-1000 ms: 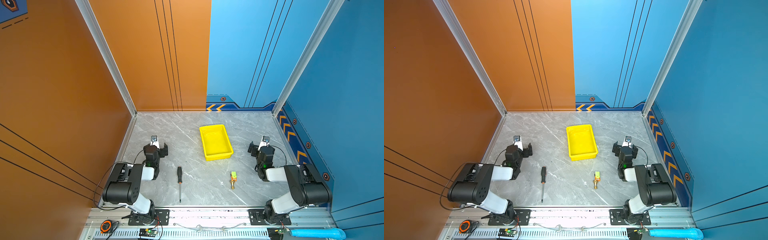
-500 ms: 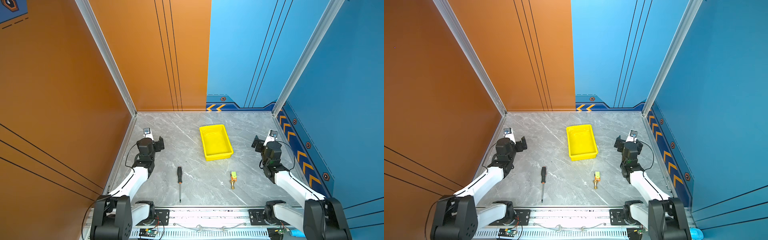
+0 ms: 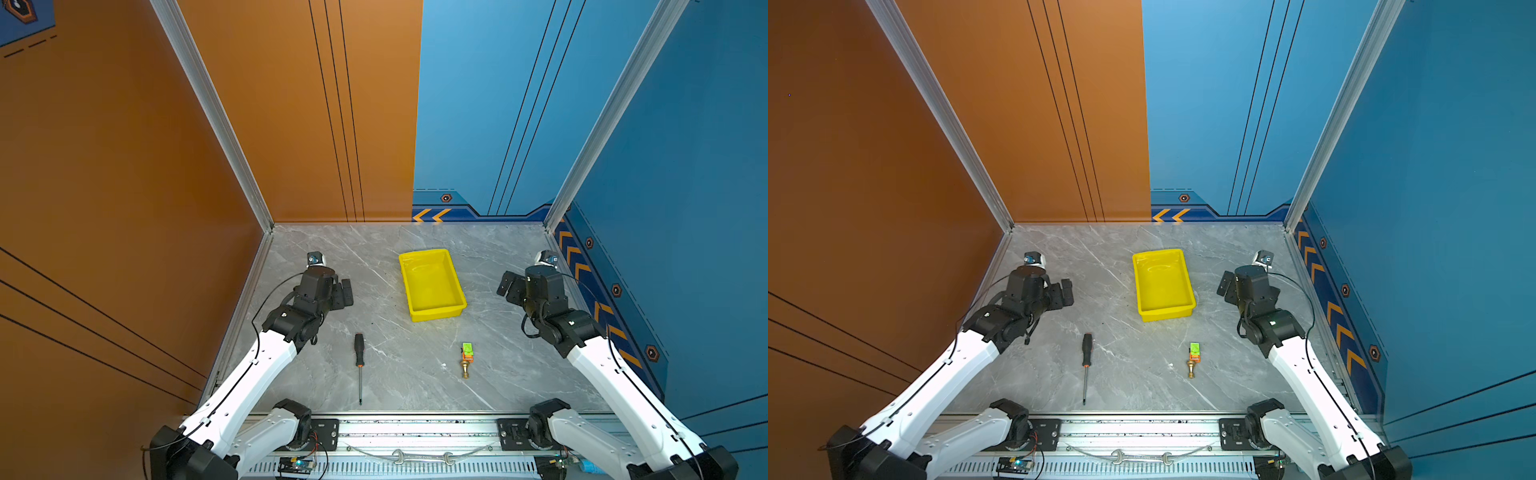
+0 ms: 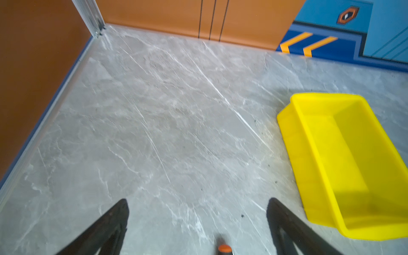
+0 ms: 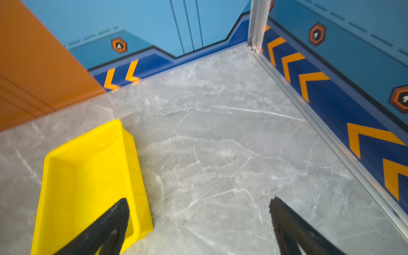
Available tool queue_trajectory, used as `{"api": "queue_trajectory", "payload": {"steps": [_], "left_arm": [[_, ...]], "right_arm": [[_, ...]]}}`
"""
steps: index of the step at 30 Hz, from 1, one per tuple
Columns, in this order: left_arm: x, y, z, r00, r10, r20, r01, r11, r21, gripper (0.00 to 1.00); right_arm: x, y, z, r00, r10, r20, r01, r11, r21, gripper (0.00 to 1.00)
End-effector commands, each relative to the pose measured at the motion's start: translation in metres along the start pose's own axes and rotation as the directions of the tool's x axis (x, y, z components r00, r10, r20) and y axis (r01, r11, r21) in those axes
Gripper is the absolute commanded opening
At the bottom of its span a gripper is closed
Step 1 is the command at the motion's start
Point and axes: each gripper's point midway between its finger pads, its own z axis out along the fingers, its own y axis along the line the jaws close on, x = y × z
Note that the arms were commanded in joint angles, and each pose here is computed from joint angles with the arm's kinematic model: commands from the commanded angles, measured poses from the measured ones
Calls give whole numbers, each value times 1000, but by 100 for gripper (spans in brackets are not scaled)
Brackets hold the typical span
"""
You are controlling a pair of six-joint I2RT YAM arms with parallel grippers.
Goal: Put the screwdriver in the bin
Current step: Pick up the screwdriver from the bottom-center of the table.
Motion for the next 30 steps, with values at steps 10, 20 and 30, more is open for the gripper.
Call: {"api": "queue_trajectory", "payload": {"steps": [10,20,30], "left_arm": [[73,-17,-30,901,-50,-432,38,999,-35,98],[128,-25,-16,799,-21,-601,-23,998,-65,98],[163,-30,15,743,5,-669,-109,988,-114,93]], "right_arm": [[79,92,-42,889,-412,-200,353,894,-277,100],[120,145,-54,804,-567,-180,440,771,-461,100],[137,149,-52,788,-583,-196,442,758,-479,100]]}}
